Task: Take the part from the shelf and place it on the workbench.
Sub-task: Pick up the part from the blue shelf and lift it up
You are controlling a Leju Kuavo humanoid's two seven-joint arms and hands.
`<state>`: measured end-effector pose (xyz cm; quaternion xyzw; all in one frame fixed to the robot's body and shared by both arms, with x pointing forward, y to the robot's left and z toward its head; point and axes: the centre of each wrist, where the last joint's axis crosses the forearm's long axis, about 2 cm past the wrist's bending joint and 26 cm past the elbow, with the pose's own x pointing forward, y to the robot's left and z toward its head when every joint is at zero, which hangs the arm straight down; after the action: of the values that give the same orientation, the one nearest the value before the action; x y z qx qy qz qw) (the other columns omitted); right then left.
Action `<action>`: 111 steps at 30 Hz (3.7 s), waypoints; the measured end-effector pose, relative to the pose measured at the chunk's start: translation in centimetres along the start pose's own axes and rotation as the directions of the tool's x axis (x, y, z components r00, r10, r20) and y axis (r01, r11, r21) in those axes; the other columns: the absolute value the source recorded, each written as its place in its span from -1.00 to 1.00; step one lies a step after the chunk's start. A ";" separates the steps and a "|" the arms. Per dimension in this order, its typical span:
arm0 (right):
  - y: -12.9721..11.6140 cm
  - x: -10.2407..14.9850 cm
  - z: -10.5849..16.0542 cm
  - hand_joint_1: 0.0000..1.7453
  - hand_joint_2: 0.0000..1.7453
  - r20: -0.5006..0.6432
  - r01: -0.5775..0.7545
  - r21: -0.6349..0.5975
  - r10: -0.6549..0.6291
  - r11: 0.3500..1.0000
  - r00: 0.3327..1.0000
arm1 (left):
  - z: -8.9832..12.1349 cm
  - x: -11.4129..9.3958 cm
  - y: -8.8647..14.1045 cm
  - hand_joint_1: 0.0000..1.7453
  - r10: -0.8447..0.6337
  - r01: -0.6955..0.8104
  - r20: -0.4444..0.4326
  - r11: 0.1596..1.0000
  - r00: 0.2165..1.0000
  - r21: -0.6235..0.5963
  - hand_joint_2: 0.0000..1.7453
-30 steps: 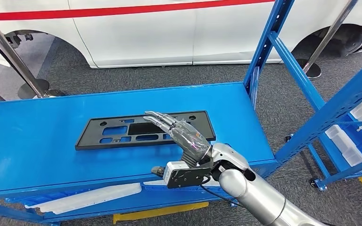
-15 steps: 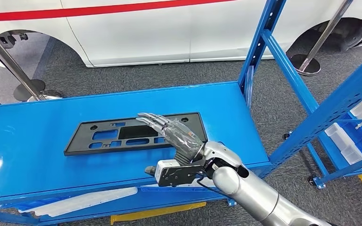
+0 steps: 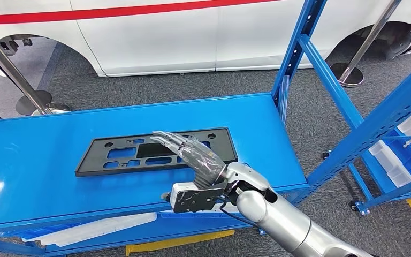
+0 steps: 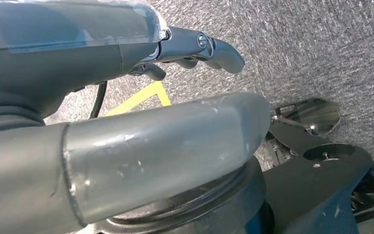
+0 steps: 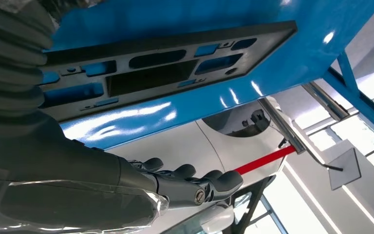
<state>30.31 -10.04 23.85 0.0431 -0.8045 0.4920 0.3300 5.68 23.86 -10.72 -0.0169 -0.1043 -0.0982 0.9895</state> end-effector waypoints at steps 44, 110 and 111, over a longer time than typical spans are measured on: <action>4.2 -4.0 -6.4 -1.00 1.00 -0.252 -0.380 0.162 0.410 0.911 0.876 | 0.0 0.6 0.0 -1.00 -0.035 0.035 0.000 0.999 0.999 -0.038 -1.00; 4.7 -9.4 -2.5 1.00 1.00 -0.469 -0.468 0.158 0.484 0.869 0.739 | -0.1 0.8 0.2 -1.00 -0.036 0.036 -0.006 0.999 0.999 -0.039 -1.00; 4.7 -9.4 -2.4 1.00 1.00 -0.469 -0.468 0.157 0.483 0.870 0.740 | -0.1 0.8 0.2 -1.00 -0.036 0.036 -0.006 0.999 0.999 -0.039 -1.00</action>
<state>36.97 -8.04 15.59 -0.2856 -0.6701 0.5654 0.3870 6.47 23.88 -10.61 -0.0341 -0.0994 -0.1179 0.9874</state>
